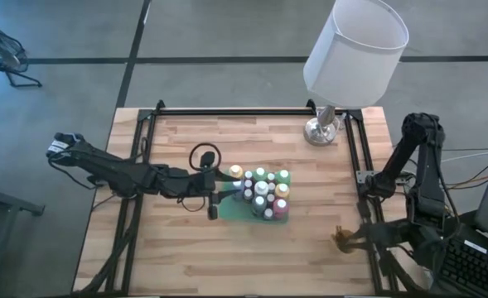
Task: Pick & Place Paint Supplies
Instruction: Put the silver paintbrush into the yellow cup, then return to Home Position
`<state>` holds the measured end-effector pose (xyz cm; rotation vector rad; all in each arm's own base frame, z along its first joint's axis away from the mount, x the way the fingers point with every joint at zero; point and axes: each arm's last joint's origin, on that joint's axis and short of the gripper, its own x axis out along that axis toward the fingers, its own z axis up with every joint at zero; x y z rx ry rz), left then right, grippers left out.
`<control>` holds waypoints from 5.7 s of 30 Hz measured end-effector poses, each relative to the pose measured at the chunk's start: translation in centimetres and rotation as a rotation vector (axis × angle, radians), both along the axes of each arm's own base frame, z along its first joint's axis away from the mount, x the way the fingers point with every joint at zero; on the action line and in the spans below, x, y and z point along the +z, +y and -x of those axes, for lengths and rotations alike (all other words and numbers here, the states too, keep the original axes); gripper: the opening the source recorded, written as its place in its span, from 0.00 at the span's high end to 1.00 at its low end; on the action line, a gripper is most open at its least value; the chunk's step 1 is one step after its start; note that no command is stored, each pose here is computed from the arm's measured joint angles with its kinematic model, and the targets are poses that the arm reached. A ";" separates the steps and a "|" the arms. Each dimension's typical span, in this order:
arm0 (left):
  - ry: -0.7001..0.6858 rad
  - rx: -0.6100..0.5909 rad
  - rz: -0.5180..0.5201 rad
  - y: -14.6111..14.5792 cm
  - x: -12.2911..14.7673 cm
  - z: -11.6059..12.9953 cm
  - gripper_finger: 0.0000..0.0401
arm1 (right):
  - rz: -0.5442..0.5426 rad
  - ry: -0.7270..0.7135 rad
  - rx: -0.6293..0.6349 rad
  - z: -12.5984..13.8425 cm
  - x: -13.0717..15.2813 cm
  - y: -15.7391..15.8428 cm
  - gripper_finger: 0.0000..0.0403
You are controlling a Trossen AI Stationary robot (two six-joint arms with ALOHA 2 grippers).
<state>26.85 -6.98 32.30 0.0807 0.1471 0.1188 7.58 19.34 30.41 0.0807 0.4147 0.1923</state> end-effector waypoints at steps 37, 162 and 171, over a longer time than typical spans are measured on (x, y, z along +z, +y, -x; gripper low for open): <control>-0.011 0.000 0.014 0.0 0.0 0.0 0.66 | -0.088 -0.012 -0.124 4.3 -9.1 -1.9 0.95; -0.150 -0.069 -0.044 5.9 -14.0 16.0 1.00 | 0.189 -0.463 -0.184 -0.8 -8.4 -18.4 0.98; -0.069 -0.078 -0.034 6.0 -15.4 16.4 1.00 | 0.114 -0.370 -0.197 -1.7 -11.5 -19.7 0.98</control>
